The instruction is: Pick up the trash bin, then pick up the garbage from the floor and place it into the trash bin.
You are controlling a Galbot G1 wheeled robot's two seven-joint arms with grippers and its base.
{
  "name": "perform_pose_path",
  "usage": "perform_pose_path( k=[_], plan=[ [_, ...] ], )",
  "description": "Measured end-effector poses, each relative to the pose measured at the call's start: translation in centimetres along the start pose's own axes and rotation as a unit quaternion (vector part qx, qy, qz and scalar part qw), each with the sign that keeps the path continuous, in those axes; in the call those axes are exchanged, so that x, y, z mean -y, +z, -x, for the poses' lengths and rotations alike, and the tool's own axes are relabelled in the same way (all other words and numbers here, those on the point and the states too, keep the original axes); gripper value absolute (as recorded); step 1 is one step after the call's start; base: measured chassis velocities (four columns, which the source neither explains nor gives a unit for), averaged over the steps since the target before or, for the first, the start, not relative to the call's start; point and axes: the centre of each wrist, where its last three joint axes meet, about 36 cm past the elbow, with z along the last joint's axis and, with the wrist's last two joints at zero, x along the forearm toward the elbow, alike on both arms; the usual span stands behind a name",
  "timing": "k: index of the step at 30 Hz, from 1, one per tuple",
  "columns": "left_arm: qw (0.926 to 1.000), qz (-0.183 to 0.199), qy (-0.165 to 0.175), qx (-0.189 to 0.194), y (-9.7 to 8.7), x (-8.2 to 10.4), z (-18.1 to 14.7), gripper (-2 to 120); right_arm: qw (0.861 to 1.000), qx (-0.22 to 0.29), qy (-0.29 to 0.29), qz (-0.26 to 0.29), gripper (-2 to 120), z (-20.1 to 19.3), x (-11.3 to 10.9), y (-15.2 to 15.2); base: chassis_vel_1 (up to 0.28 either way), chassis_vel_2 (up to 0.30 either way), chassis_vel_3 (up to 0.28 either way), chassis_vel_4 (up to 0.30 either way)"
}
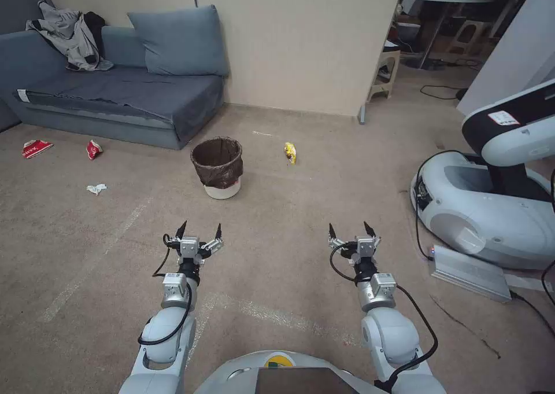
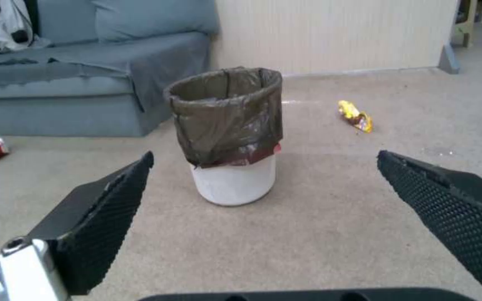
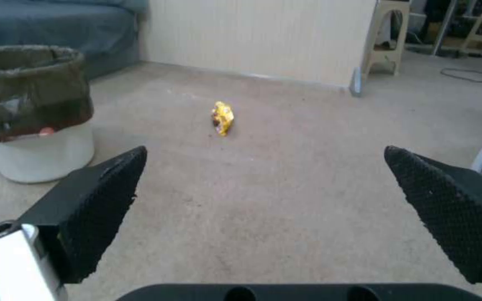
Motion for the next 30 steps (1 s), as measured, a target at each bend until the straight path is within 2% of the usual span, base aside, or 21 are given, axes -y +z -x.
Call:
perform_pose_path(
  k=[19,21,24,29,30],
  plan=[
    [1.0,-0.001,-0.001,0.001,-0.1,0.1,-0.3,100,1.0,0.0,0.0,0.0,100,0.0,0.0,0.0,0.0,0.0,0.0,0.0],
    [0.9998,-0.006,-0.006,0.017,-1.2,0.7,-2.0,100,1.0,-0.001,0.0,0.001,100,-0.2,-0.1,0.0,0.0,0.0,0.0,0.0],
    [0.9998,-0.006,-0.008,0.015,-1.4,0.7,-2.8,100,1.0,0.001,0.001,0.003,100,-0.6,-0.2,-0.2,0.0,0.0,0.0,0.0],
    [0.9985,-0.019,-0.018,0.047,-3.7,1.5,-5.4,100,1.0,0.017,0.006,0.013,100,-4.6,-1.5,-2.4,0.0,0.0,0.0,0.0],
    [0.9974,-0.026,-0.024,0.063,-5.0,1.8,-6.7,100,0.999,0.026,0.011,0.018,100,-6.5,-2.0,-3.7,0.0,0.0,0.0,0.0]
  ],
)
